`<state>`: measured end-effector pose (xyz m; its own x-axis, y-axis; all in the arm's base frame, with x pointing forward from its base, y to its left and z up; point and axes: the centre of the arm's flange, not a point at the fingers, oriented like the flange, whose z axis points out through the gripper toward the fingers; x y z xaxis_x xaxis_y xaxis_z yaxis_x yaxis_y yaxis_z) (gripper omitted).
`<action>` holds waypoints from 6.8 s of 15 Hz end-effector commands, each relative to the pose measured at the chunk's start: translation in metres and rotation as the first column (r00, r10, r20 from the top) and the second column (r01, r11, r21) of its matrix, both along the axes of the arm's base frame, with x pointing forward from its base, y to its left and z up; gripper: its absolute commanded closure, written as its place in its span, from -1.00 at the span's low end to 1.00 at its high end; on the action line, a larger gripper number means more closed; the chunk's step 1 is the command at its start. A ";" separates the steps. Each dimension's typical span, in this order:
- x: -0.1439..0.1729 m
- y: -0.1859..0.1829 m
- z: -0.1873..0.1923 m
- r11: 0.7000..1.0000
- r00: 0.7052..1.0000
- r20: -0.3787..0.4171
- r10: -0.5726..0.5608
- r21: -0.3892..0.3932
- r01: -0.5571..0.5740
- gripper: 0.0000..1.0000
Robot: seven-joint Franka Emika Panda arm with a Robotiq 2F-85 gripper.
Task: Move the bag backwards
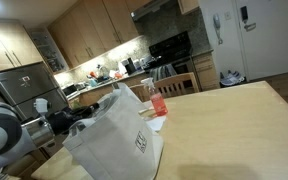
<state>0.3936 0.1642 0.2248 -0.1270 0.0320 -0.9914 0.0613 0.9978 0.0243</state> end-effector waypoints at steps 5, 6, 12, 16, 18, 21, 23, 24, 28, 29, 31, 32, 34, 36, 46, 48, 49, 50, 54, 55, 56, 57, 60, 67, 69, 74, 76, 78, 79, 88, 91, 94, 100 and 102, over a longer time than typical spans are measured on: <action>0.009 0.006 0.043 0.995 0.990 0.120 0.070 0.065 -0.078 0.98; 0.012 0.006 0.046 0.994 0.989 0.131 0.075 0.073 -0.085 0.98; 0.028 0.017 0.044 0.992 0.987 0.146 0.062 0.096 -0.076 0.98; 0.037 0.008 0.039 0.994 0.990 0.140 0.016 0.104 -0.031 0.98; 0.042 -0.004 0.039 0.995 0.989 0.143 -0.033 0.098 0.019 0.98; 0.053 -0.024 0.036 0.990 0.984 0.138 -0.113 0.098 0.100 0.98; 0.058 -0.033 0.035 0.985 0.979 0.138 -0.151 0.102 0.137 0.98; 0.060 -0.036 0.034 0.984 0.978 0.138 -0.159 0.106 0.145 0.98; 0.062 -0.039 0.034 0.980 0.972 0.143 -0.184 0.099 0.171 0.98; 0.061 -0.039 0.034 0.980 0.971 0.147 -0.189 0.098 0.176 0.98; 0.059 -0.037 0.035 0.981 0.972 0.156 -0.177 0.106 0.162 0.98; 0.059 -0.034 0.034 0.983 0.975 0.154 -0.160 0.117 0.143 0.98; 0.057 -0.026 0.031 0.985 0.985 0.139 -0.101 0.156 0.079 0.42; 0.043 -0.016 0.021 0.976 0.991 0.130 -0.009 0.216 -0.019 0.15; -0.036 0.077 -0.019 0.908 0.958 0.027 0.286 0.312 -0.280 -1.00; -0.039 0.078 -0.019 0.914 0.959 0.022 0.282 0.297 -0.276 -1.00; -0.039 0.077 -0.019 0.920 0.961 0.021 0.277 0.283 -0.271 -1.00; -0.038 0.075 -0.018 0.926 0.963 0.021 0.268 0.271 -0.264 -1.00; -0.025 0.049 0.006 0.959 0.978 0.058 0.199 0.195 -0.206 -1.00; -0.020 0.040 0.012 0.966 0.982 0.068 0.176 0.182 -0.186 -1.00; -0.015 0.031 0.016 0.970 0.985 0.079 0.156 0.177 -0.168 -1.00; -0.011 0.025 0.019 0.971 0.986 0.089 0.142 0.183 -0.157 -1.00; -0.003 0.013 0.025 0.976 0.988 0.106 0.108 0.180 -0.126 -1.00; -0.005 0.019 0.030 0.974 0.985 0.122 0.126 0.176 -0.146 -1.00; -0.017 0.026 0.036 0.975 0.981 0.132 0.145 0.152 -0.165 -1.00; -0.076 0.040 0.050 0.971 0.962 0.153 0.226 0.043 -0.235 -1.00; -0.090 0.036 0.043 0.972 0.966 0.115 0.232 0.017 -0.236 -1.00; -0.091 0.037 0.032 0.970 0.970 0.027 0.243 -0.016 -0.243 -1.00; -0.092 0.036 0.024 0.972 0.973 -0.011 0.232 -0.024 -0.232 -1.00; -0.127 0.024 -0.024 0.976 0.896 -0.412 0.167 -0.058 -0.209 -1.00; -0.143 0.033 -0.026 0.974 0.830 -0.551 0.089 -0.124 -0.187 -1.00; -0.151 0.048 -0.025 0.965 0.775 -0.631 0.029 -0.186 -0.187 -1.00; -0.149 0.067 -0.042 0.940 0.723 -0.691 -0.025 -0.262 -0.218 -1.00; -0.150 0.070 -0.042 0.937 0.718 -0.696 -0.024 -0.267 -0.228 -1.00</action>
<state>0.2434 0.2345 0.1826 -0.7507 -0.3139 -0.5813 -0.1672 0.9415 -0.2925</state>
